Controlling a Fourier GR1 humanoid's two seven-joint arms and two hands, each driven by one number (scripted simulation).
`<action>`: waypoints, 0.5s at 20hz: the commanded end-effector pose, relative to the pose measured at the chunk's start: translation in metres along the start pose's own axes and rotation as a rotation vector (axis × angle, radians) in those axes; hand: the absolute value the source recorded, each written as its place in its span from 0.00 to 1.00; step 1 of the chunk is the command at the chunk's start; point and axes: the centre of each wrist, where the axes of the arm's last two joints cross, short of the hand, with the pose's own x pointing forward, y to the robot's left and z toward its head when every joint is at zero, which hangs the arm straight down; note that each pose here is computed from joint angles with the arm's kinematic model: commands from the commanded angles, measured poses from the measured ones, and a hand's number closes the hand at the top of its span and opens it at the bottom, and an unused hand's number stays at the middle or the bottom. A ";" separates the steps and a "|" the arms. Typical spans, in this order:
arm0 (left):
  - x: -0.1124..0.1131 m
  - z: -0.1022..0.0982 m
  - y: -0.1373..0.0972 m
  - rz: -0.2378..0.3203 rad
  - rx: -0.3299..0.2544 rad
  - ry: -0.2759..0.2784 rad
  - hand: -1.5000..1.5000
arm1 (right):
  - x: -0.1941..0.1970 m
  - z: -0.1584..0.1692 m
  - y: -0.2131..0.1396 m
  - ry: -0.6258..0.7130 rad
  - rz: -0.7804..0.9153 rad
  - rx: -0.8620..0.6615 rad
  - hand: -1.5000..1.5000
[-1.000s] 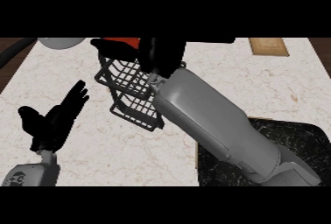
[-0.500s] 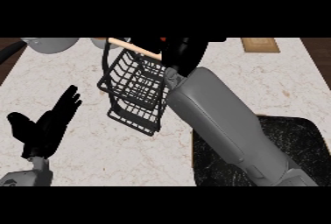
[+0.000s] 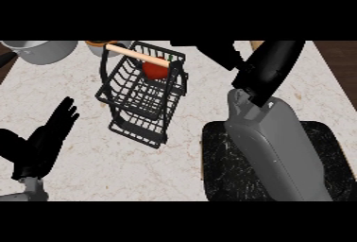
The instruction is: Pick the bell pepper from the tray and place it in the tiered basket
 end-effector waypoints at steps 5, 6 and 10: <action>-0.004 0.003 -0.001 -0.001 -0.001 -0.013 0.50 | -0.003 -0.001 -0.126 0.028 0.021 -0.075 0.00; 0.004 0.001 0.002 0.020 -0.011 -0.006 0.50 | 0.009 0.000 -0.138 0.016 0.022 -0.067 0.00; 0.005 0.005 -0.009 -0.006 -0.017 -0.031 0.50 | 0.014 -0.010 -0.180 0.021 0.057 -0.082 0.00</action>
